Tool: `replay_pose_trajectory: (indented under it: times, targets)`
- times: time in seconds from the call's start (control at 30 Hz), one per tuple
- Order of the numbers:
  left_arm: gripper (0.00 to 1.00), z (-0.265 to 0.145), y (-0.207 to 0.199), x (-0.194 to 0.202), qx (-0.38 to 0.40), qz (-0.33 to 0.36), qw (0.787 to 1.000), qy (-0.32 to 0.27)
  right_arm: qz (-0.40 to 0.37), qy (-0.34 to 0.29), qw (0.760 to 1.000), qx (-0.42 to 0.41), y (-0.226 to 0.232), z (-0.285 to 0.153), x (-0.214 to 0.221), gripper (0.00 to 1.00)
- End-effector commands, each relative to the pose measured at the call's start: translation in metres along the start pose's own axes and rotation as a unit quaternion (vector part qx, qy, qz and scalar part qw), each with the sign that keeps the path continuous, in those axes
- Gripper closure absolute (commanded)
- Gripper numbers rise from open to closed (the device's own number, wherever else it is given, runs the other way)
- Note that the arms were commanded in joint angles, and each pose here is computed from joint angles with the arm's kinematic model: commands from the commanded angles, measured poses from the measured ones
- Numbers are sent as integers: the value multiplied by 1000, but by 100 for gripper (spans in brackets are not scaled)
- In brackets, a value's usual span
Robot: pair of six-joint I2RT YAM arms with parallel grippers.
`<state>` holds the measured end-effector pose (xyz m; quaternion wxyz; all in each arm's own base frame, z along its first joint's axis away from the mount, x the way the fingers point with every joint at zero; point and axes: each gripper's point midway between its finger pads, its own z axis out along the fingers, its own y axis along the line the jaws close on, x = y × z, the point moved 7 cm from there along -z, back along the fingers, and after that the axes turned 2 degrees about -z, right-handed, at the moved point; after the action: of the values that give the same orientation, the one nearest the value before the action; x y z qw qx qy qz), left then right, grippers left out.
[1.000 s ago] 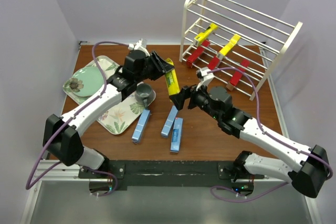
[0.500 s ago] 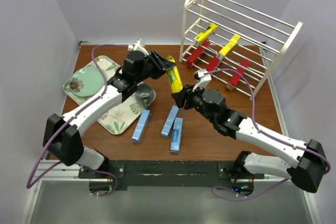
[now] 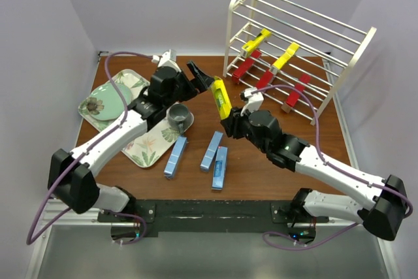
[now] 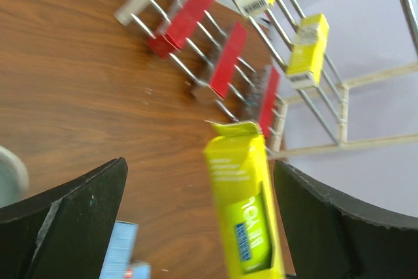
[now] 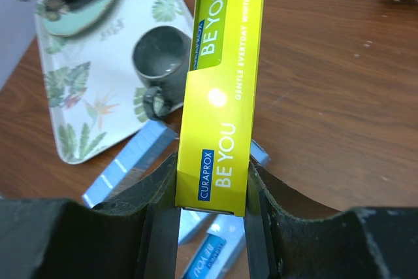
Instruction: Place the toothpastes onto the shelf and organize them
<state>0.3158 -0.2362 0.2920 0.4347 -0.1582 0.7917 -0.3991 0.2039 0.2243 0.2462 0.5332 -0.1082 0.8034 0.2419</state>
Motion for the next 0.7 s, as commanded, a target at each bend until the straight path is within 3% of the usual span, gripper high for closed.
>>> replay_pose_trajectory:
  times: [0.0,0.17,0.33,0.5,0.67]
  targets:
    - [0,-42,7,-38,-60,127,985,-102,-20,-6,997,73,-12,-21,-28,84]
    - [0,-82,50,-50,-184,215,944,-169,-43,58,978,193,-34,-38,-35,84]
    - [0,-122,95,-39,-253,262,911,-193,-7,65,959,275,-57,-50,-56,85]
    - [0,-147,127,-22,-270,279,901,-191,5,60,932,358,-86,-58,-75,85]
    - [0,-158,142,-14,-284,290,894,-191,14,17,907,420,-107,-59,-94,85]
